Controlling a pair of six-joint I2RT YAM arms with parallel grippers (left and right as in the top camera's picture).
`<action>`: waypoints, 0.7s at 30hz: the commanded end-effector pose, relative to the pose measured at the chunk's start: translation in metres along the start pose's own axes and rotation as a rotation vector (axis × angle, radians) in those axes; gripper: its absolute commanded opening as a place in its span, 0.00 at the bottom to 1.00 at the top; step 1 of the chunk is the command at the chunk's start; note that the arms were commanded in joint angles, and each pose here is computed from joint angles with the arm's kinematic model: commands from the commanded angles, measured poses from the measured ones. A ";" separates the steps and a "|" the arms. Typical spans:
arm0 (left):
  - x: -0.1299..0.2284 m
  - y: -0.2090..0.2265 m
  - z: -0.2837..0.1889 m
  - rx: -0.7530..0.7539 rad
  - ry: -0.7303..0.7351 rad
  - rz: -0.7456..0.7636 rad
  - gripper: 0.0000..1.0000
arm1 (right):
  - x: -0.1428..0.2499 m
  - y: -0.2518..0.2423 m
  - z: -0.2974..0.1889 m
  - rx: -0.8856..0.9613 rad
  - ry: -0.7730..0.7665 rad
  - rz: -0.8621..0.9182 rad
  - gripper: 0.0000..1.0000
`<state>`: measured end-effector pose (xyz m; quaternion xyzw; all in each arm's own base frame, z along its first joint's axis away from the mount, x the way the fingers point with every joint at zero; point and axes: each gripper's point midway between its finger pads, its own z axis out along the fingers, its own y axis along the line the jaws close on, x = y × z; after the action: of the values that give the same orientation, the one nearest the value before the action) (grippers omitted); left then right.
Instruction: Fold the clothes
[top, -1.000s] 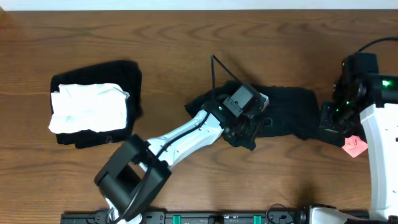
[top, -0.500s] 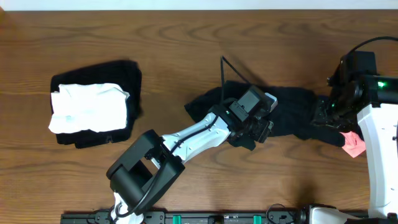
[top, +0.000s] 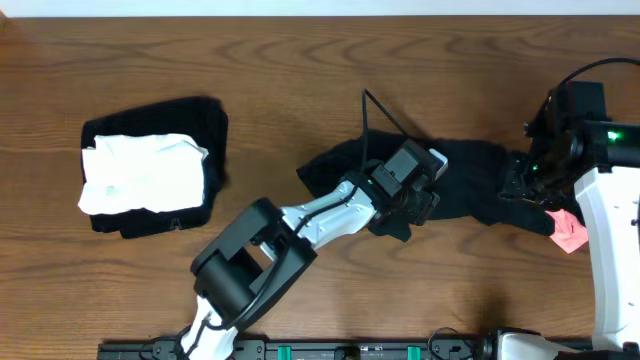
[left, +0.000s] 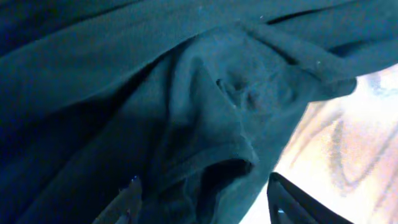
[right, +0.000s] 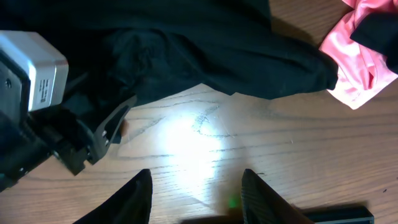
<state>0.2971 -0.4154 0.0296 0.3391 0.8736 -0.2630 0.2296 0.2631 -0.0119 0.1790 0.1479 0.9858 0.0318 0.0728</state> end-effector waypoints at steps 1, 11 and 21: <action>-0.006 0.005 0.000 -0.026 -0.030 0.041 0.61 | 0.002 0.004 -0.003 -0.011 -0.010 -0.028 0.45; -0.015 0.008 0.001 -0.046 -0.069 0.050 0.44 | 0.002 0.004 -0.003 -0.011 -0.010 -0.031 0.45; 0.006 0.007 0.017 -0.047 -0.009 0.051 0.40 | 0.003 0.004 -0.002 -0.011 -0.006 -0.034 0.44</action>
<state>0.3067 -0.4212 0.0260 0.3442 0.8666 -0.2515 0.2595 0.2629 -0.0119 0.1790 0.1448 0.9863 0.0316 0.0729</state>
